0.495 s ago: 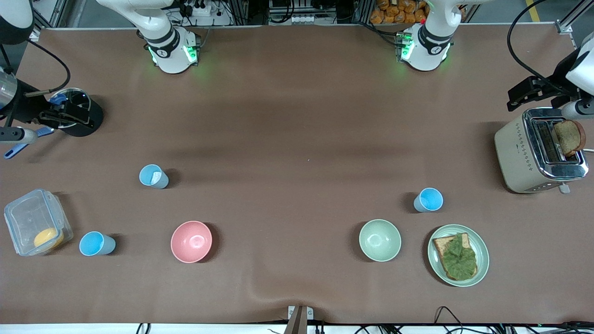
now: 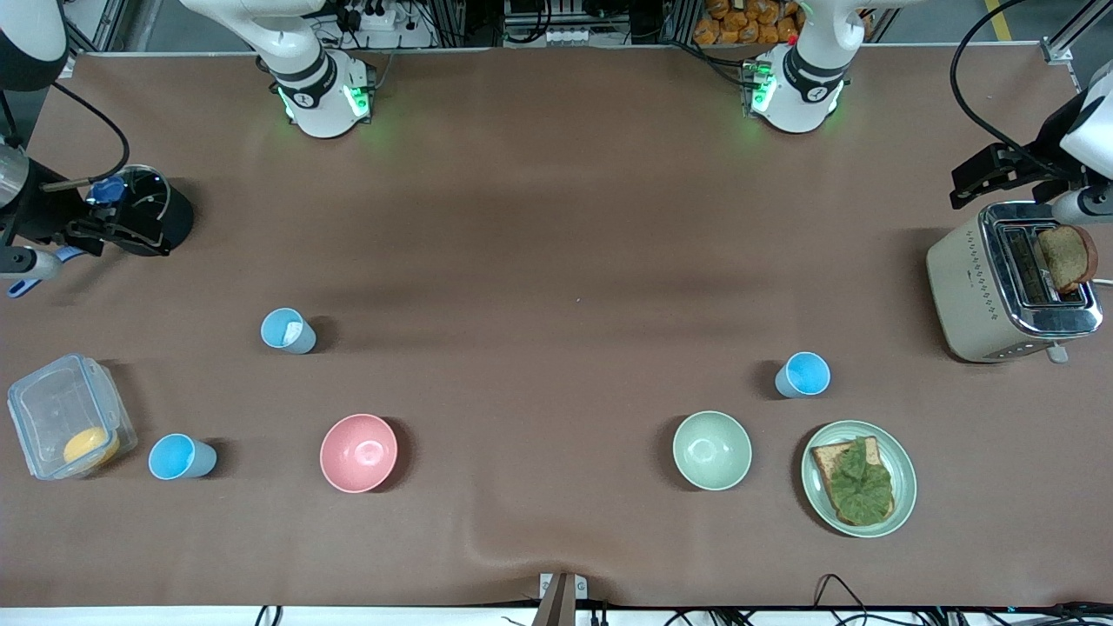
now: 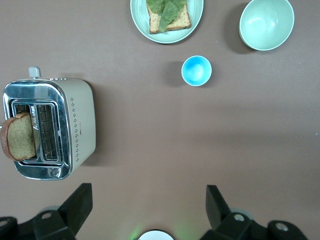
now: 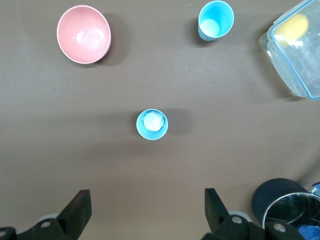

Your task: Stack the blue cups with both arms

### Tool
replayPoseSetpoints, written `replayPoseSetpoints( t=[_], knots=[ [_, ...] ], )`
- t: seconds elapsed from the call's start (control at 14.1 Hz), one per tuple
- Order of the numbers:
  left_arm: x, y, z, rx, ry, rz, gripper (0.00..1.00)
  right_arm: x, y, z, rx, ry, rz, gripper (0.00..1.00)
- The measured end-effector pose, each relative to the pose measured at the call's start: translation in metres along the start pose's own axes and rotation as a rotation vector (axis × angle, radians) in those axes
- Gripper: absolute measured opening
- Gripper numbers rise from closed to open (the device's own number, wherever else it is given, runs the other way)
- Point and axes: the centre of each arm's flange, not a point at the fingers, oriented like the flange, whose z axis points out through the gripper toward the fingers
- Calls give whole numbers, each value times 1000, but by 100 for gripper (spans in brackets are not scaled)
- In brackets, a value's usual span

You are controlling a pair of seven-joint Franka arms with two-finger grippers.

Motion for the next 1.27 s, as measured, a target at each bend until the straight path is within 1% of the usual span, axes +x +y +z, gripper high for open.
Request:
replayPoseSetpoints(
  t=[0.14,0.42,0.78,1.06,1.27],
  knots=[
    [0,-2,0,0,-1,-4,100,0,-1,1,0,-3,-2,100],
    [2,-8,3,-1,-6,-15,100,3,-9,12,-1,-29,-16,100],
    [12,-7,20,1,-38,-14,100,10,-6,30,-4,-63,-11,100],
    [17,-6,29,2,-57,-12,100,20,1,73,-8,-134,2,100],
    [23,-5,40,2,-78,-10,100,32,7,107,-11,-157,13,100]
  ],
)
